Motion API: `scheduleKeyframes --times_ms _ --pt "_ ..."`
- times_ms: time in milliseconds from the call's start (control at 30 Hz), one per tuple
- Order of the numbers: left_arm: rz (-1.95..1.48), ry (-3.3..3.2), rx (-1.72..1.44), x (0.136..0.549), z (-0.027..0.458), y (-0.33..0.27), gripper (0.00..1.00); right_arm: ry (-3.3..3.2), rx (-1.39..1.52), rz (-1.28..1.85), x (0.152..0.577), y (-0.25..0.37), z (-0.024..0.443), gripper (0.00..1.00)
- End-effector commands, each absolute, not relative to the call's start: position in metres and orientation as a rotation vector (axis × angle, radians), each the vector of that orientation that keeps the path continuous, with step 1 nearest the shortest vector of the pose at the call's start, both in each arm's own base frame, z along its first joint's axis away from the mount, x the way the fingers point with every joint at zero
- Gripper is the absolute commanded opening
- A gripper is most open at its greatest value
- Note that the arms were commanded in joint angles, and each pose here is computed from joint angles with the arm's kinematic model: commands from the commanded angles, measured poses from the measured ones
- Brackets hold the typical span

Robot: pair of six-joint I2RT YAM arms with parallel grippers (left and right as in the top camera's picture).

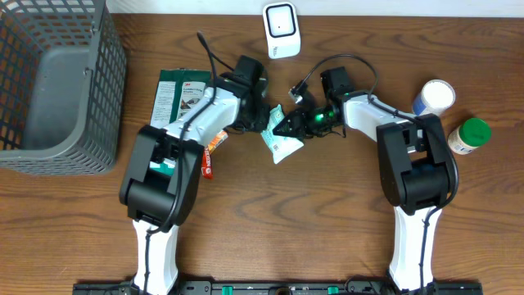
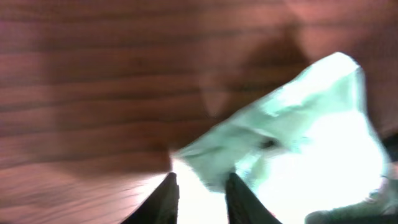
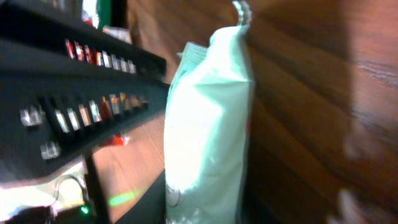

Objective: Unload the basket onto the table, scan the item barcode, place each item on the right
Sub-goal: 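Grasp the mint-green wipes packet with the right gripper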

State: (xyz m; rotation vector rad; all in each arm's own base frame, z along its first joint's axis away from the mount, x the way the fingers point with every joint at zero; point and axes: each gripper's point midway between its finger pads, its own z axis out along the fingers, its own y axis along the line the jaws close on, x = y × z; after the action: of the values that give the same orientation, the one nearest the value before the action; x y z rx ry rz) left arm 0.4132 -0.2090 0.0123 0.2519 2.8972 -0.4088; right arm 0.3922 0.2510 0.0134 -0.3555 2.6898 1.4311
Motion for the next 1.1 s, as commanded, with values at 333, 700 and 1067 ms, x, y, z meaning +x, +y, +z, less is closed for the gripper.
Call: scheduleKeyframes --times_ms 333,700,1067 --pt "-0.399 2.539 0.001 0.439 0.182 -0.126 0.47 2.398 -0.451 1.623 0.393 0.243 0.131 0.01" --pt "-0.438 2.248 -0.215 0.411 0.302 -0.052 0.56 2.281 -0.424 1.927 0.368 0.248 0.202 0.01" --pt "-0.356 2.171 -0.367 0.406 0.319 0.010 0.57 2.319 -0.324 1.843 0.387 0.246 0.200 0.01"
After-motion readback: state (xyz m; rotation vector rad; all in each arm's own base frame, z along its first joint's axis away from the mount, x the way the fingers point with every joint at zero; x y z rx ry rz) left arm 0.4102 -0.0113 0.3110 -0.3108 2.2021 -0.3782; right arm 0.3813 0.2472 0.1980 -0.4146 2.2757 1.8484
